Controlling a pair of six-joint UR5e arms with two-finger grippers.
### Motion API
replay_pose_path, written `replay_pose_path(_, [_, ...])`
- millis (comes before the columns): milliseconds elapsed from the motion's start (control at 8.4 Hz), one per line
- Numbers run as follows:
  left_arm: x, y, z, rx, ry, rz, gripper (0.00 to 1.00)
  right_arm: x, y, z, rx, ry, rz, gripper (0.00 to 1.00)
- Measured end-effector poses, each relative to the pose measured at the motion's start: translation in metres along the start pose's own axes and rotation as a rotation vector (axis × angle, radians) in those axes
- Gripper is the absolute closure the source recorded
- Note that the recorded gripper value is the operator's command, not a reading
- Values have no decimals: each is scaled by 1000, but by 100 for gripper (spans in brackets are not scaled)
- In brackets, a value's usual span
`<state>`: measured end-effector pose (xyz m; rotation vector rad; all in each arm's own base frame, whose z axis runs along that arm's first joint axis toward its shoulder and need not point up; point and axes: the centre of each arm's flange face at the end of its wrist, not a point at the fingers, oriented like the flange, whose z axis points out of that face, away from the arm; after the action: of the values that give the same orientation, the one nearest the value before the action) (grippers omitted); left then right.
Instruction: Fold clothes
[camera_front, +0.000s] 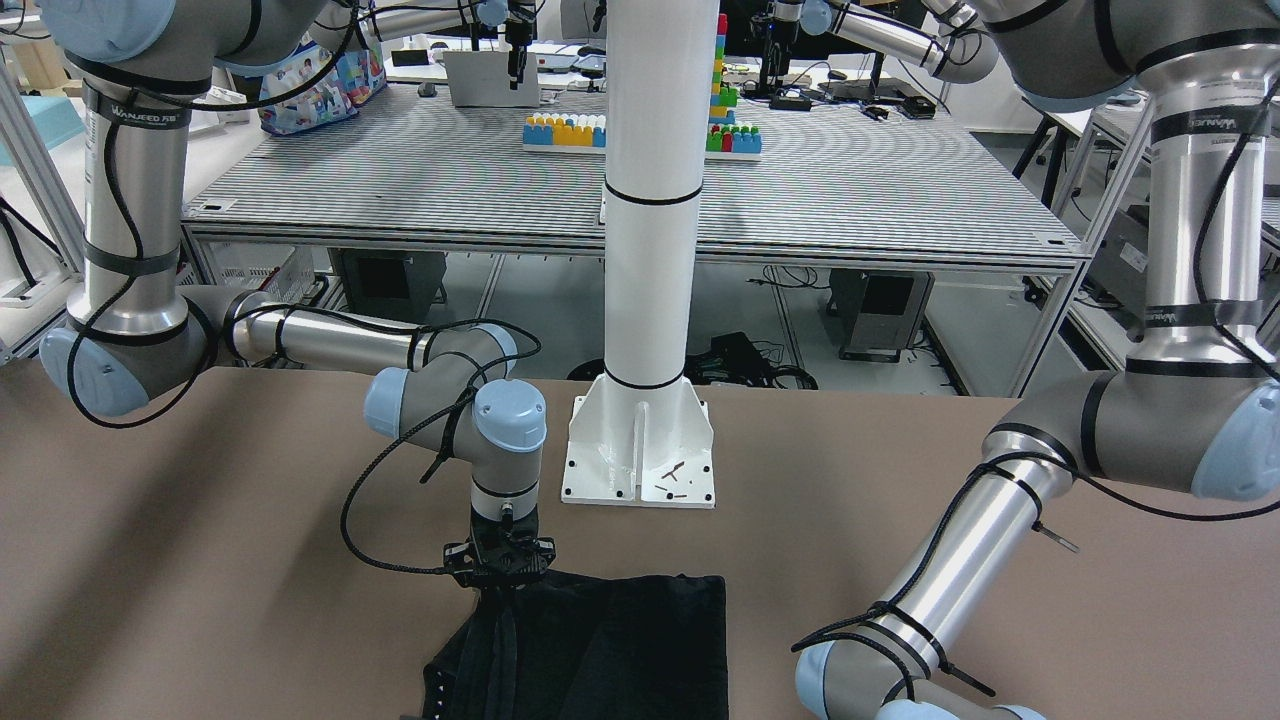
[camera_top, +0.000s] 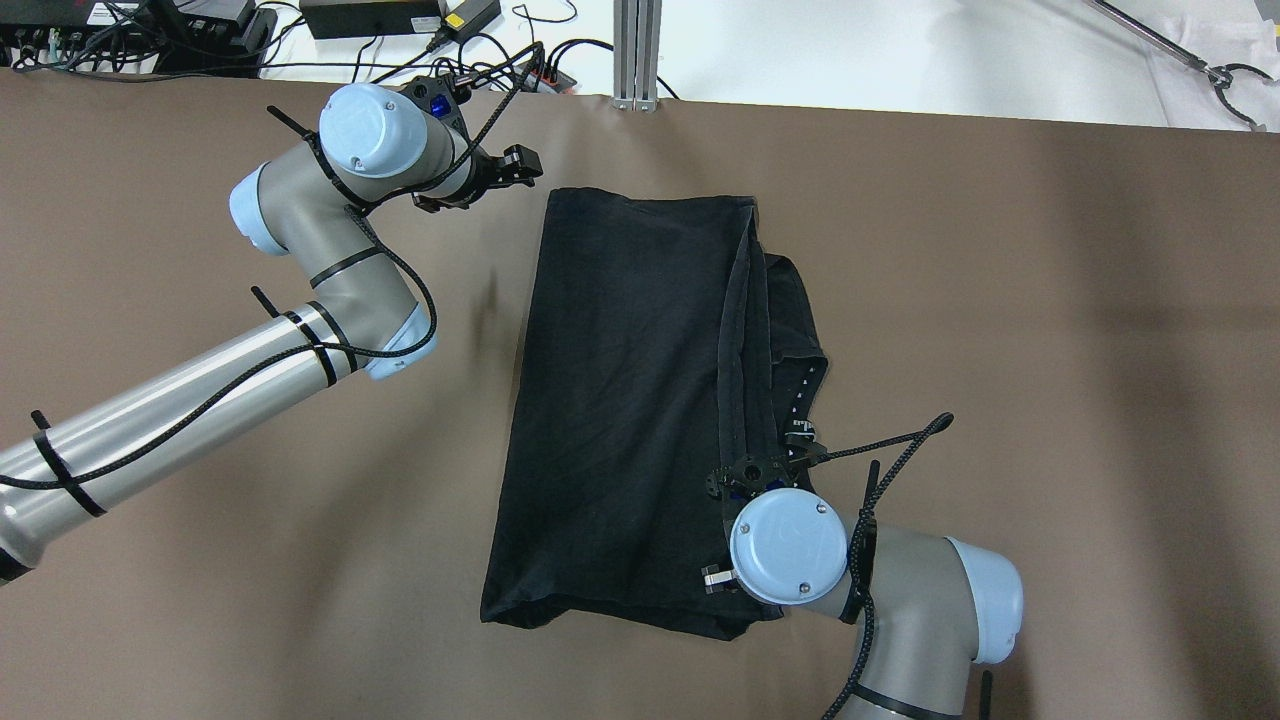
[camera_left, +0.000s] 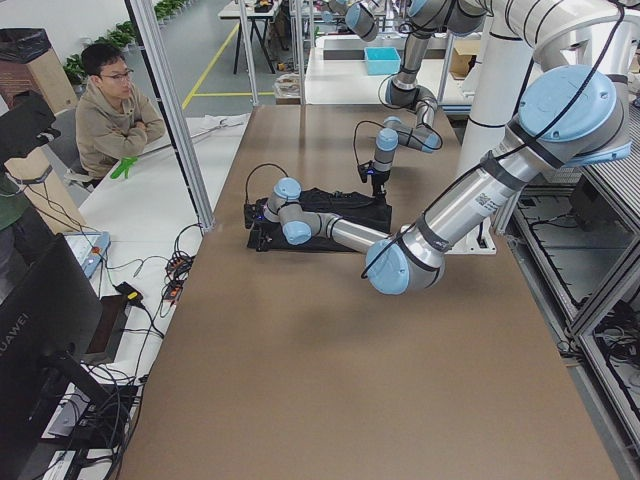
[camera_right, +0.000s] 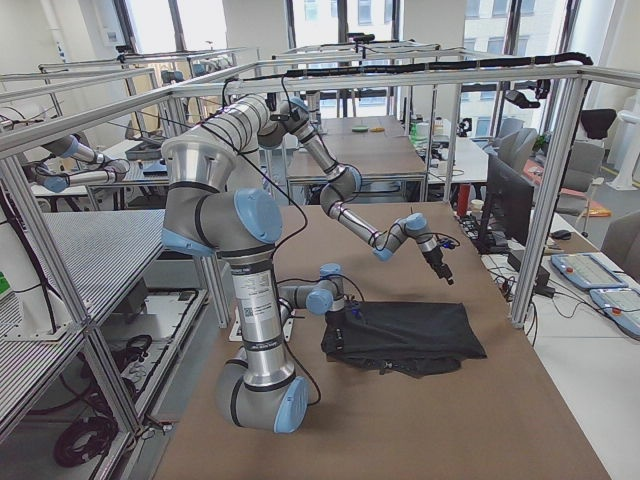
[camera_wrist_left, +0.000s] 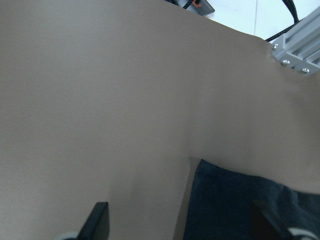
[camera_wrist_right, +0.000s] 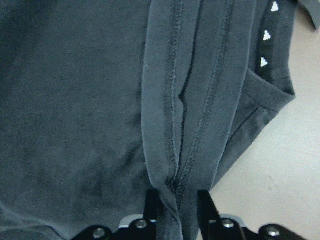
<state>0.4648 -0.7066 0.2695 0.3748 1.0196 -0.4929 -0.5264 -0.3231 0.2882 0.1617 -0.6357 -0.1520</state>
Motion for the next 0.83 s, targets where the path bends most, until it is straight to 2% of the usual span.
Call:
replay_pose_path(595, [-7, 3, -1, -3, -1, -2, 0, 2, -5, -5, 11, -5, 5, 100])
replay_pose_path(834, [-7, 3, -1, -2, 2, -3, 0, 18, -9, -27, 25, -30, -12, 100])
